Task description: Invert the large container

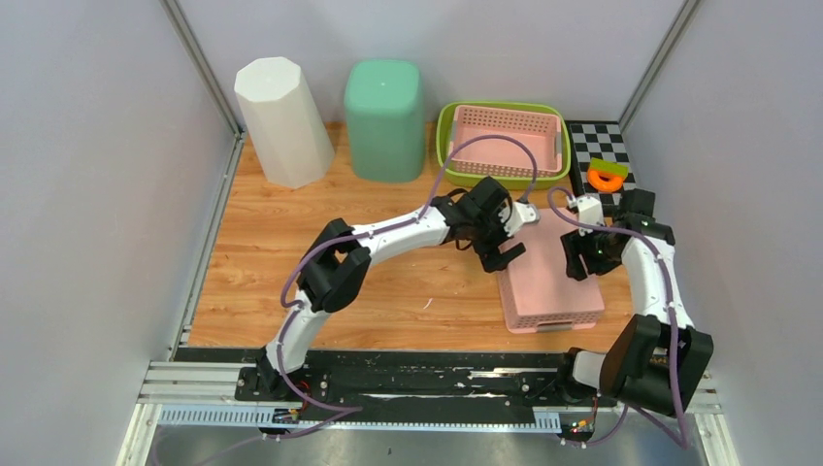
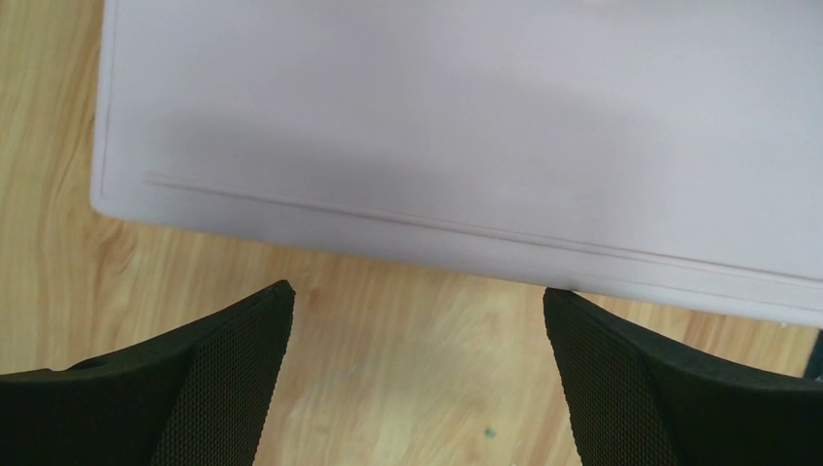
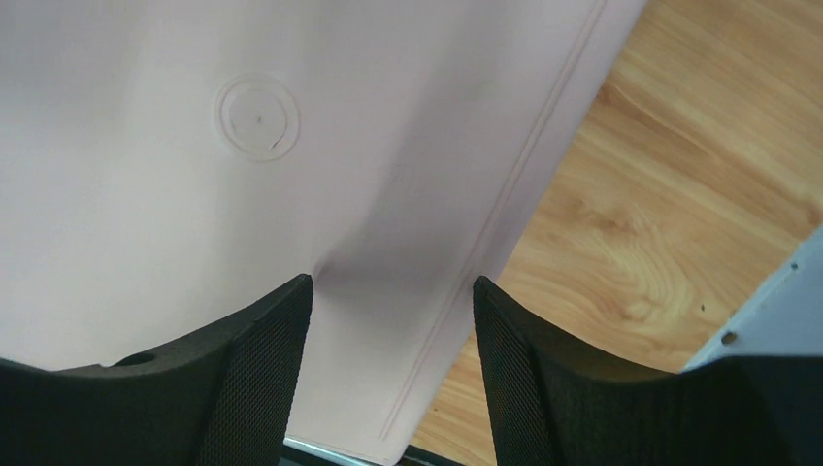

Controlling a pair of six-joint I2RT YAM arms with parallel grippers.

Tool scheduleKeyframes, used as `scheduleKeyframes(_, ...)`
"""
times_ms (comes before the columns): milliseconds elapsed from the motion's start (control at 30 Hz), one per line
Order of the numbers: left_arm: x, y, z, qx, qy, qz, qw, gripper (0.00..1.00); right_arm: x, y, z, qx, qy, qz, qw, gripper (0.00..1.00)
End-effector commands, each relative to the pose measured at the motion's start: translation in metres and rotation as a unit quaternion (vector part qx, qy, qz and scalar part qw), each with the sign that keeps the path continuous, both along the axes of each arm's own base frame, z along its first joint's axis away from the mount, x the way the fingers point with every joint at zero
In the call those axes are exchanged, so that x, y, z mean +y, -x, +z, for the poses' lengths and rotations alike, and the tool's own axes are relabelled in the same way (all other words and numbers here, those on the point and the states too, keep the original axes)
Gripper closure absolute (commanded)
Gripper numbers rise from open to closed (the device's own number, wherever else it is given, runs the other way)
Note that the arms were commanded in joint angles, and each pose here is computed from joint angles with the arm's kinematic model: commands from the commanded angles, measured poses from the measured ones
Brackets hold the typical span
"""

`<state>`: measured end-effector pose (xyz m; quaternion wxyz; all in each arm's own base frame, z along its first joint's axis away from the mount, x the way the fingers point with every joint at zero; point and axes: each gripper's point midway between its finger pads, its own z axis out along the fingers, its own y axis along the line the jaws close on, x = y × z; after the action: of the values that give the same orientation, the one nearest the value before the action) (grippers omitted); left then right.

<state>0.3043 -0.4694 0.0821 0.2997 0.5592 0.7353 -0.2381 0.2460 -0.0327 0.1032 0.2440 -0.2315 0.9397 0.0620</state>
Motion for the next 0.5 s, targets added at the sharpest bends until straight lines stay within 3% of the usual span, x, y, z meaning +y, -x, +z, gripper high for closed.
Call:
scheduleKeyframes(0,-0.037,0.029,0.003,0.036,0.014,-0.031,0.999,0.0,-0.02,0.018,-0.002,0.021,-0.005,-0.016,1.0,0.36)
scheduleKeyframes(467,-0.094,0.034,0.005,0.001,0.02,-0.045,0.999,0.0,-0.072,0.037,-0.017,0.034,-0.015,-0.08,0.996,0.36)
